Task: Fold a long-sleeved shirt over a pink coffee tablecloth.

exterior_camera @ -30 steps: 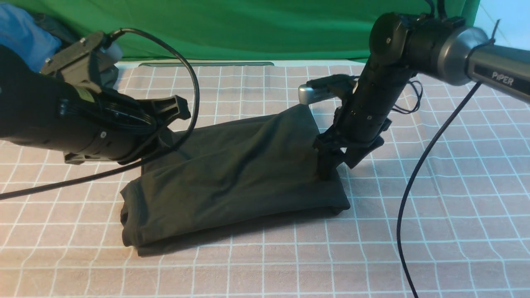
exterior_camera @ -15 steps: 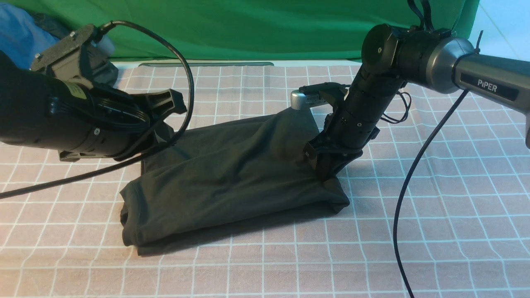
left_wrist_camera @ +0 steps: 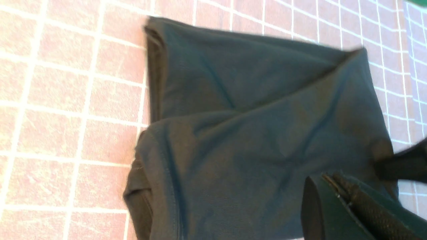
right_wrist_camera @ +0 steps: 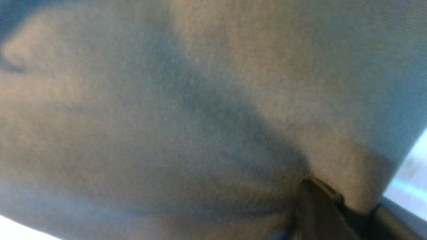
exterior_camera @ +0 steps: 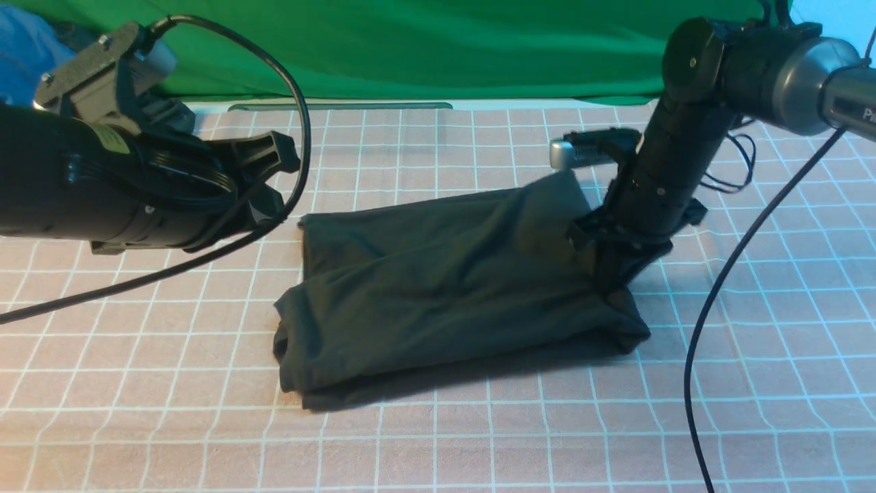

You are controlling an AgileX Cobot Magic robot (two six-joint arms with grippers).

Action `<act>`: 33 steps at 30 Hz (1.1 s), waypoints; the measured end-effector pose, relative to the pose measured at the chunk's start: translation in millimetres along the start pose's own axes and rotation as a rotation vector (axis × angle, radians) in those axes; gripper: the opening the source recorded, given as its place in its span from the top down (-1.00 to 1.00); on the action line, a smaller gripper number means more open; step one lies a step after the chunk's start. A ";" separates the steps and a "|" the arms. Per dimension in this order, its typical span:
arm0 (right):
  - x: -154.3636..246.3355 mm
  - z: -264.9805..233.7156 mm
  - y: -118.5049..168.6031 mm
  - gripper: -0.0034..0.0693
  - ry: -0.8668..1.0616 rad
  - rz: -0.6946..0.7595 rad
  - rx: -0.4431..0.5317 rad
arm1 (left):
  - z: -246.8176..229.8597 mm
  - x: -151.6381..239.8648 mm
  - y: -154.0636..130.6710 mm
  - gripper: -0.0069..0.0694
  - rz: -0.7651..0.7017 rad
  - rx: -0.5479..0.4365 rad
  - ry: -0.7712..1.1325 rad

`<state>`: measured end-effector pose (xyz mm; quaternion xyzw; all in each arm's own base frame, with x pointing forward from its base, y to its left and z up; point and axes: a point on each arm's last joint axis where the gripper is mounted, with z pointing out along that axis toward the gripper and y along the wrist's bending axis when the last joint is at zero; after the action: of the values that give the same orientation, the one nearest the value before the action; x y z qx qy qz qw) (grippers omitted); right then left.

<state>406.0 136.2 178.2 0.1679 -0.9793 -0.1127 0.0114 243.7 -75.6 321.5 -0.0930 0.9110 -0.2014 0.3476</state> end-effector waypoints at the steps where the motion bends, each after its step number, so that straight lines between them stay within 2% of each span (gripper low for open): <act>1: 2.4 1.2 -0.1 0.58 0.008 0.004 -0.001 | -0.7 -0.1 -0.1 0.79 0.001 0.000 -0.002; 6: 9.7 0.4 0.6 0.58 0.023 0.028 -0.002 | -1.0 -0.3 0.4 0.79 0.010 -0.005 -0.005; 9: 10.0 -0.4 0.8 0.51 0.021 0.044 -0.002 | -1.0 -0.3 0.6 0.79 0.013 -0.007 -0.005; 13: 12.2 -4.2 1.2 -0.06 0.018 0.040 0.005 | -2.3 0.2 0.6 0.79 0.013 -0.007 -0.002; 15: 16.9 -16.8 2.7 -0.21 -0.004 0.022 0.024 | -5.9 2.4 0.9 0.79 0.022 -0.013 0.015; 16: 21.0 -27.3 3.5 -0.22 -0.024 0.009 0.047 | -9.2 4.0 1.0 0.79 0.031 -0.015 0.026; 18: 33.0 -53.0 5.7 -0.11 -0.072 -0.015 0.099 | -19.5 6.8 0.6 0.79 0.053 -0.012 0.033; 20: 55.0 -94.2 12.2 0.21 -0.161 -0.035 0.153 | -33.3 9.3 -0.3 0.79 0.064 -0.002 0.024; 21: 64.5 -110.5 15.4 0.31 -0.203 -0.043 0.169 | -39.5 10.4 -0.8 0.79 0.067 0.003 0.016; 23: 92.7 -155.4 25.6 0.64 -0.363 -0.052 0.197 | -58.0 13.8 -1.9 0.79 0.077 0.022 -0.010; 25: 105.5 -173.8 30.4 0.74 -0.464 -0.056 0.203 | -68.7 15.9 -2.4 0.79 0.083 0.033 -0.029; 26: 126.2 -201.2 37.8 0.78 -0.612 -0.071 0.210 | -79.8 18.8 -2.6 0.79 0.088 0.044 -0.046; 27: 148.8 -223.5 44.2 0.79 -0.753 -0.085 0.215 | -93.0 22.4 -2.6 0.79 0.095 0.059 -0.070; 28: 152.8 -227.3 45.4 0.79 -0.767 -0.087 0.216 | -96.8 23.3 -2.7 0.79 0.098 0.064 -0.079; 29: 181.9 -249.8 52.1 0.79 -0.951 -0.107 0.222 | -112.3 28.0 -2.4 0.79 0.106 0.083 -0.112; 33: 247.3 -274.2 61.2 0.80 -1.249 -0.137 0.228 | -148.2 41.8 0.2 0.79 0.122 0.135 -0.212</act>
<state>169.2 50.9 455.2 0.1329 -0.7941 -0.0848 -0.5870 113.3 -43.5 396.9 -0.0344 0.8576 -0.2296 0.4590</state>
